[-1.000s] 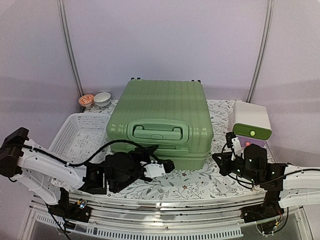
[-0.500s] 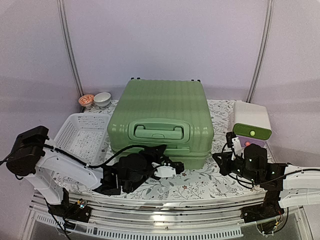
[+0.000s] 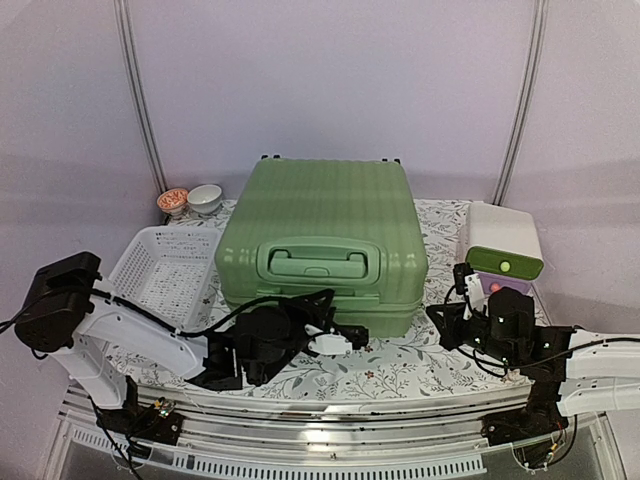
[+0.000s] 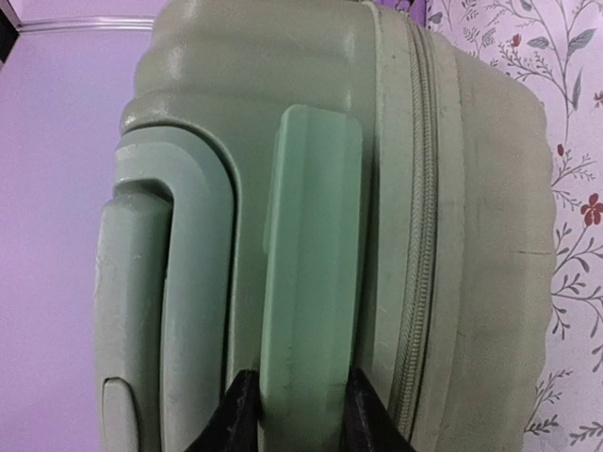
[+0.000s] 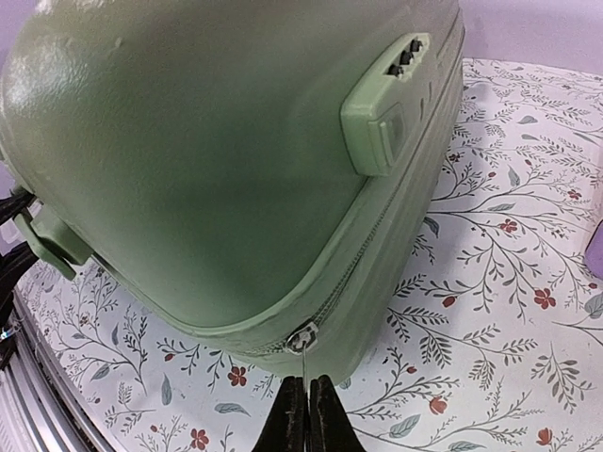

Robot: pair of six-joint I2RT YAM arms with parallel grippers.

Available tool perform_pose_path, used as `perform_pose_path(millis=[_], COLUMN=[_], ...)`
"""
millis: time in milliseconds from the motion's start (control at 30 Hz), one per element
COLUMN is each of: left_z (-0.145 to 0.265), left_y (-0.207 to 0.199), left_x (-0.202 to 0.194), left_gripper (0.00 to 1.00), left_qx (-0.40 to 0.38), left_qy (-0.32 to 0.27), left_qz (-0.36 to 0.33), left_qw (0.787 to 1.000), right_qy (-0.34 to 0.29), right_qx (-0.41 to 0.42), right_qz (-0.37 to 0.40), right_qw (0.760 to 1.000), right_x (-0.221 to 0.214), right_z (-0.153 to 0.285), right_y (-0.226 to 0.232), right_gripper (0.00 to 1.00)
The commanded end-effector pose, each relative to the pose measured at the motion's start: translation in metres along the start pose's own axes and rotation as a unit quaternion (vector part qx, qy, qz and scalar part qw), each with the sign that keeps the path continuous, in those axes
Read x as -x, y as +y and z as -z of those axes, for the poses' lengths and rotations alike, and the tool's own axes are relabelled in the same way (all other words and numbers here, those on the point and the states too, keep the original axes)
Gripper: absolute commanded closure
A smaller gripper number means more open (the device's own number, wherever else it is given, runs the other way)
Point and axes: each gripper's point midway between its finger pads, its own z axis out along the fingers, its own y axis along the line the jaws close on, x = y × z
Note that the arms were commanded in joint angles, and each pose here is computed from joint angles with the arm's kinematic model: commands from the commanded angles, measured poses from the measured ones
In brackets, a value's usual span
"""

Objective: Open, take out, and arrange the luggage
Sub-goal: Unzip the zipper of the luggage.

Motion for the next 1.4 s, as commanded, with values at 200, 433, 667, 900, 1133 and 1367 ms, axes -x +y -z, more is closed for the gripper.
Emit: perform_pose_path(millis=[200, 433, 667, 900, 1133, 1367], left_z=[0.032, 0.051, 0.072, 0.096, 0.104, 0.118], left_y=[0.032, 0.030, 0.028, 0.021, 0.013, 0.005], left_x=[-0.039, -0.056, -0.052, -0.033, -0.032, -0.023], left_gripper=[0.88, 0.89, 0.90, 0.91, 0.91, 0.91], left_qx=[0.034, 0.009, -0.026, -0.074, -0.085, -0.111], left_qy=[0.041, 0.051, 0.021, -0.036, -0.024, -0.030], left_qz=[0.118, 0.180, 0.212, 0.253, 0.254, 0.278], left_qw=[0.992, 0.982, 0.977, 0.964, 0.963, 0.954], right_qy=[-0.004, -0.004, -0.013, 0.019, 0.029, 0.030], right_qx=[-0.062, -0.110, -0.092, -0.092, -0.114, -0.131], right_qz=[0.001, -0.021, -0.035, -0.007, -0.006, -0.038], right_qw=[0.998, 0.994, 0.995, 0.996, 0.993, 0.990], right_x=[0.006, 0.004, 0.008, 0.010, 0.020, 0.033], right_z=[0.005, 0.007, 0.003, -0.020, -0.040, -0.050], right_y=[-0.022, -0.040, -0.034, -0.029, -0.037, -0.068], right_gripper=[0.98, 0.98, 0.98, 0.98, 0.98, 0.98])
